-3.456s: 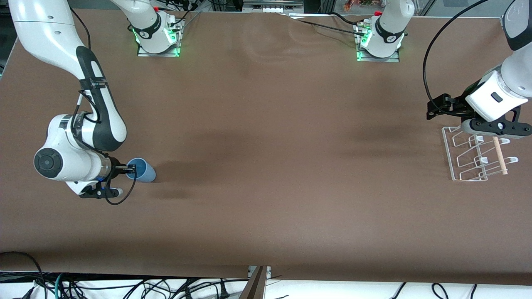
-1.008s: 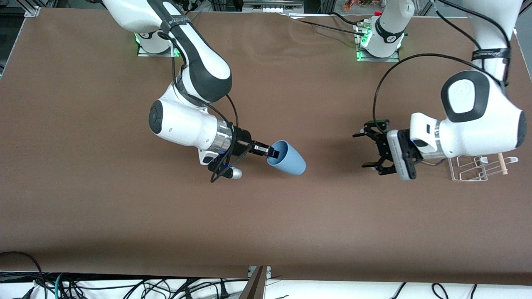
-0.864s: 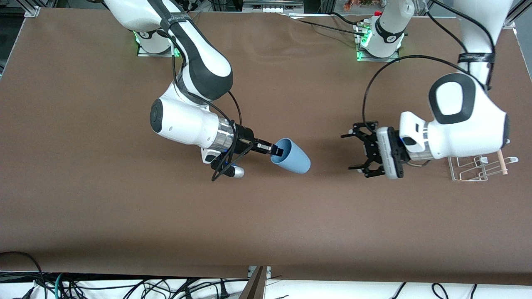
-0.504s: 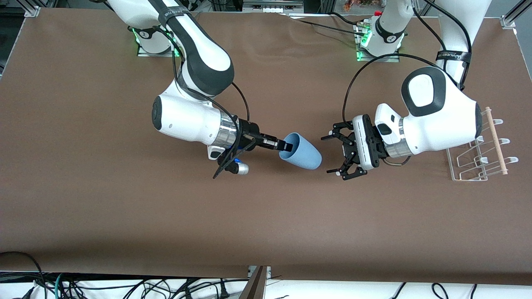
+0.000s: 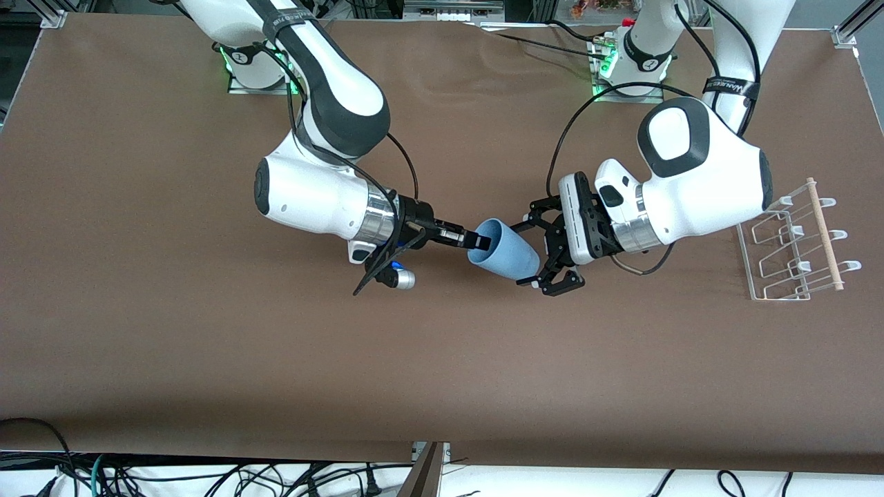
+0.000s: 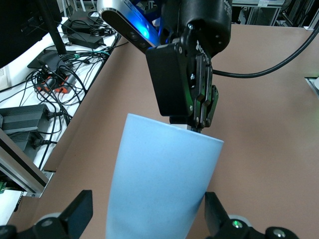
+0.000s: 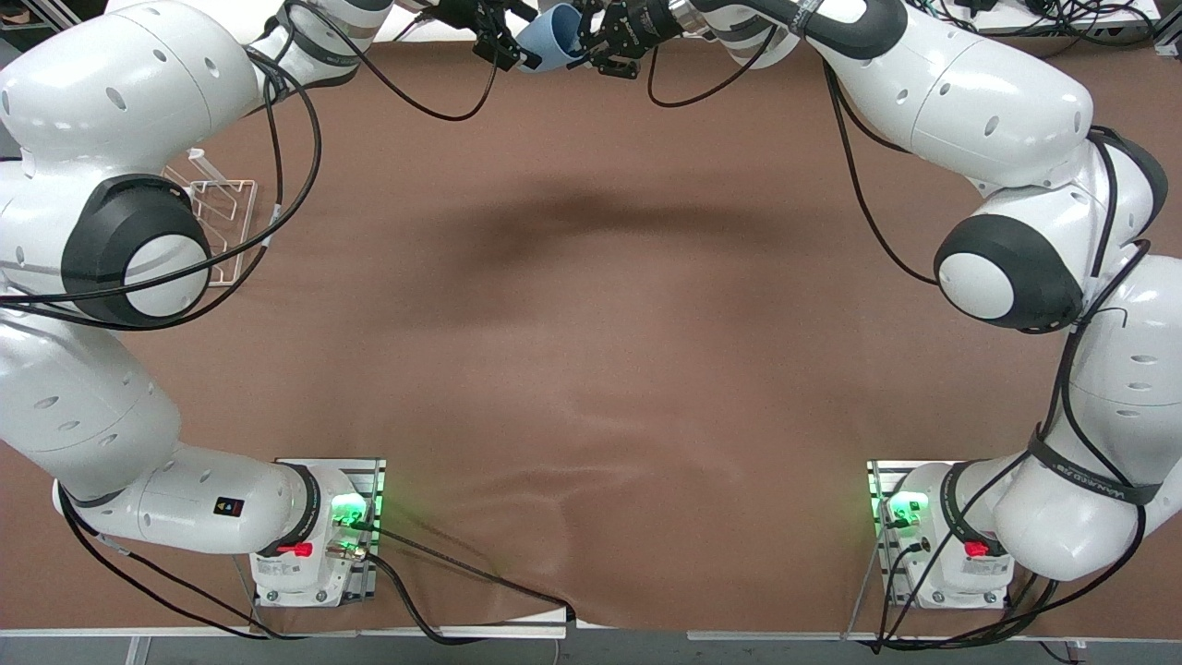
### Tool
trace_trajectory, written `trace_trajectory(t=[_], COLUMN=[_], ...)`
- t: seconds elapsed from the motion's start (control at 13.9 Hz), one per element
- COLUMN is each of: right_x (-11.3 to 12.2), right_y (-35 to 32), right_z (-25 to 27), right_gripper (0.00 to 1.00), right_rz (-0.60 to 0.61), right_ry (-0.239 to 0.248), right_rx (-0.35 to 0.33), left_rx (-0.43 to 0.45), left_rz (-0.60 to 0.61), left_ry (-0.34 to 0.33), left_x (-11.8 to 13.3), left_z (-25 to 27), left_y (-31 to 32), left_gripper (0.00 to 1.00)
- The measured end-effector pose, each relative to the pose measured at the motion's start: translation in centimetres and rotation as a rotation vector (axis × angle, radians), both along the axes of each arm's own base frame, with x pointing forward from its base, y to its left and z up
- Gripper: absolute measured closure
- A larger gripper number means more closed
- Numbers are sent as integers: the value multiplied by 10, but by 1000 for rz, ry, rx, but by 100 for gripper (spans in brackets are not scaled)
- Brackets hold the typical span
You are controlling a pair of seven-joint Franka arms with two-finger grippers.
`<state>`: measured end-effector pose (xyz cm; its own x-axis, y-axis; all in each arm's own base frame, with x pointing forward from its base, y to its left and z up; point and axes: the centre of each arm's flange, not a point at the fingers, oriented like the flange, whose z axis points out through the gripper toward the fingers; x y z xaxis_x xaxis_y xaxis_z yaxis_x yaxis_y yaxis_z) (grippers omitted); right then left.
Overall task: Transfer cup to left arm and place on rack
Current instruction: 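Close the left gripper on the cup's base beside the right gripper, then open the right gripper and withdraw it while the left gripper carries the cup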
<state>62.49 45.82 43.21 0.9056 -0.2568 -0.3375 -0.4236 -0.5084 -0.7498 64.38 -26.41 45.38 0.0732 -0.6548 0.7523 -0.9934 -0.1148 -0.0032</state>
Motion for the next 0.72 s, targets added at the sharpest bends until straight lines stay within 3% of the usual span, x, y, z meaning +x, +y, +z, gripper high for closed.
trace_trajectory(t=[0.14, 0.29, 0.65, 0.72], right_x=[0, 1, -3, -2], right_y=[1, 0, 5, 5], right_z=[0, -1, 0, 0], right_gripper=[94, 94, 94, 94], right_rz=[-3, -14, -6, -8], right_ry=[2, 2, 4, 4], right_rx=[1, 1, 6, 6], left_rx=[1, 4, 12, 14], left_rz=[-8, -21, -52, -64], left_ry=[-8, -17, -31, -45], left_x=[0, -1, -2, -2], left_z=[-1, -3, -14, -15], left_y=[0, 0, -1, 0], left_gripper=[2, 14, 12, 19])
